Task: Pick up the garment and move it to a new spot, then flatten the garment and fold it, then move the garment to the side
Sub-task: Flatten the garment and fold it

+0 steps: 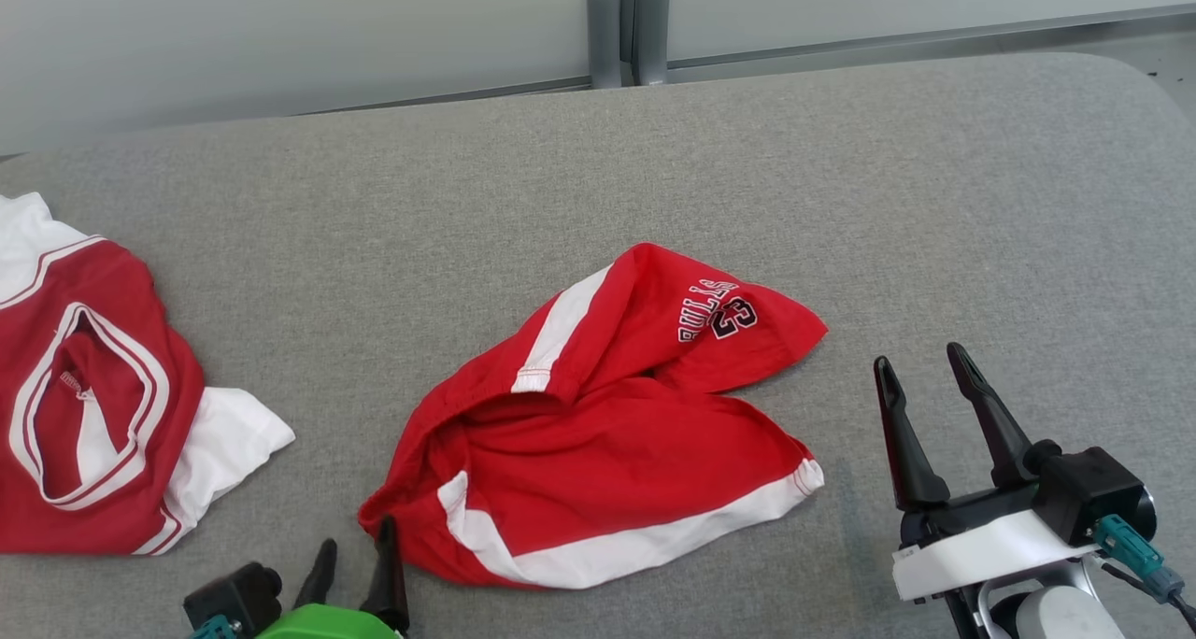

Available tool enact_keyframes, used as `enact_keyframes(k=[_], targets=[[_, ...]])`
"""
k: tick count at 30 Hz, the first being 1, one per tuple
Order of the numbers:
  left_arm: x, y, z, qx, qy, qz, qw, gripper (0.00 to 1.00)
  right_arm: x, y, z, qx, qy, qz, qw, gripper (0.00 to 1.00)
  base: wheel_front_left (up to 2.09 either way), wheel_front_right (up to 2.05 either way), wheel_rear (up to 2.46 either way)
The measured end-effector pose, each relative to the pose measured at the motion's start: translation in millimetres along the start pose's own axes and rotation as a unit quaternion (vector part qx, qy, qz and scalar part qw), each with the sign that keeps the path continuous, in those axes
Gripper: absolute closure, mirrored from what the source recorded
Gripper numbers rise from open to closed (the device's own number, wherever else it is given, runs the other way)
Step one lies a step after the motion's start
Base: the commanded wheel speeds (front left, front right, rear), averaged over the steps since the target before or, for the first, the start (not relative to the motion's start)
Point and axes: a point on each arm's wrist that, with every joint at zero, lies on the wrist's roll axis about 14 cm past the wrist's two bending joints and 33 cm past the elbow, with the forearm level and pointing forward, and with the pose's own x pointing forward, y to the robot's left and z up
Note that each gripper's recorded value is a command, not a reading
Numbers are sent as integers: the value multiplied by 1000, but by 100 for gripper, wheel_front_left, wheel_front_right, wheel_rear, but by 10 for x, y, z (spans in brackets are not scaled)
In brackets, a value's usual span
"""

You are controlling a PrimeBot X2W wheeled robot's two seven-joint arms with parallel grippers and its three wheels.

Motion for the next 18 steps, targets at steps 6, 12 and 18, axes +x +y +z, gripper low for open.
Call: enact_keyframes(k=[6,12,18], targets=[[-71,82,185,44,-45,17,998,0,-37,-50,27,-4,-2,-6,1000,0,0,0,0],[-181,58,568,95,-121,19,988,0,-111,-115,43,-6,-3,-18,1000,0,0,0,0],[-293,-42,747,114,-168,2,979,0,-164,-147,93,-13,-8,-21,1000,0,0,0,0]])
